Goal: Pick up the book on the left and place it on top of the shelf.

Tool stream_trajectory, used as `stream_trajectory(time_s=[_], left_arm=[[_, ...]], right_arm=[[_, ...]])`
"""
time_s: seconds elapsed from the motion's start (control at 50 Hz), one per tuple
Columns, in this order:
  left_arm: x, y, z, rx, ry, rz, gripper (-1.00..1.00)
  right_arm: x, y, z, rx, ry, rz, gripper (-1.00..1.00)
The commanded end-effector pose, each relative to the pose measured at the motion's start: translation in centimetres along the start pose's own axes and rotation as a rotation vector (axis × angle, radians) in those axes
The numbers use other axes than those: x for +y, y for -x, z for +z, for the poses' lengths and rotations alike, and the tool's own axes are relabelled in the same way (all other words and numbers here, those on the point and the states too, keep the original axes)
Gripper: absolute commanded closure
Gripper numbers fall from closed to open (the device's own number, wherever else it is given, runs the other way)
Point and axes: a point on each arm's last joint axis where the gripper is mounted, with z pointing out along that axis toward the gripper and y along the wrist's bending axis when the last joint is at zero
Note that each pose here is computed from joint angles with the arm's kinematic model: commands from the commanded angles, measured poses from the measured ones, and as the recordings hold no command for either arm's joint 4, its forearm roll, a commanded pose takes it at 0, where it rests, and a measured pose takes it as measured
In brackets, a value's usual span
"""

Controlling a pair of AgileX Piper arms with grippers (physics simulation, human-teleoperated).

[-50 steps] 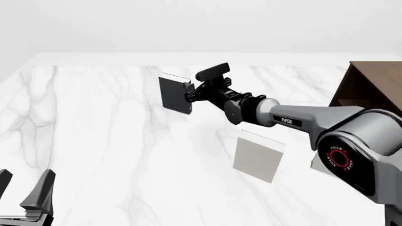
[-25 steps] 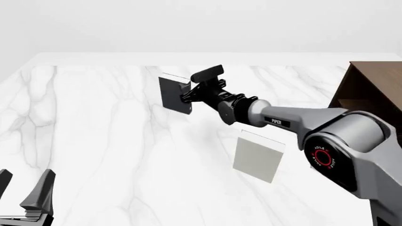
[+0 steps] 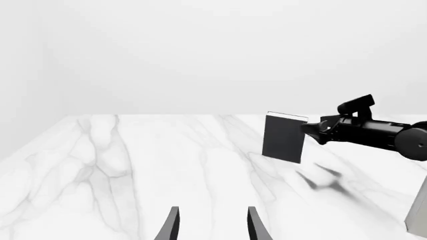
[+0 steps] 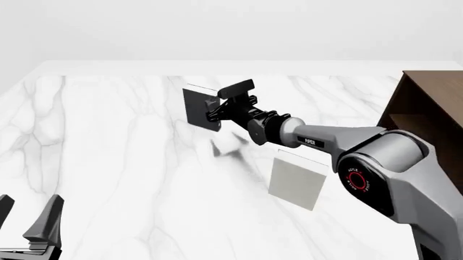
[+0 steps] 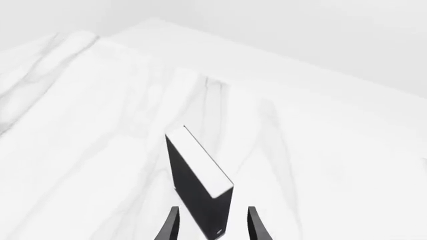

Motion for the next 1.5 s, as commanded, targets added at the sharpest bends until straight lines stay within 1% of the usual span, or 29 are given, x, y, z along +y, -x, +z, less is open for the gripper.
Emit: stream_trajectory(time_s=[0.02, 0.78, 1.5], left_arm=[[0.0, 0.0, 0.0, 0.000, 0.000, 0.000, -1.00], [0.0, 0.0, 0.0, 0.000, 0.000, 0.000, -1.00], [0.0, 0.0, 0.0, 0.000, 0.000, 0.000, -1.00]], right_arm=[[-0.1, -0.9, 0.9, 0.012, -0.002, 0.009, -1.00], [-0.3, -2.4, 3.1, 0.031, -0.006, 0.022, -1.00], [-0.4, -2.7, 5.4, 0.037, -0.007, 0.021, -1.00]])
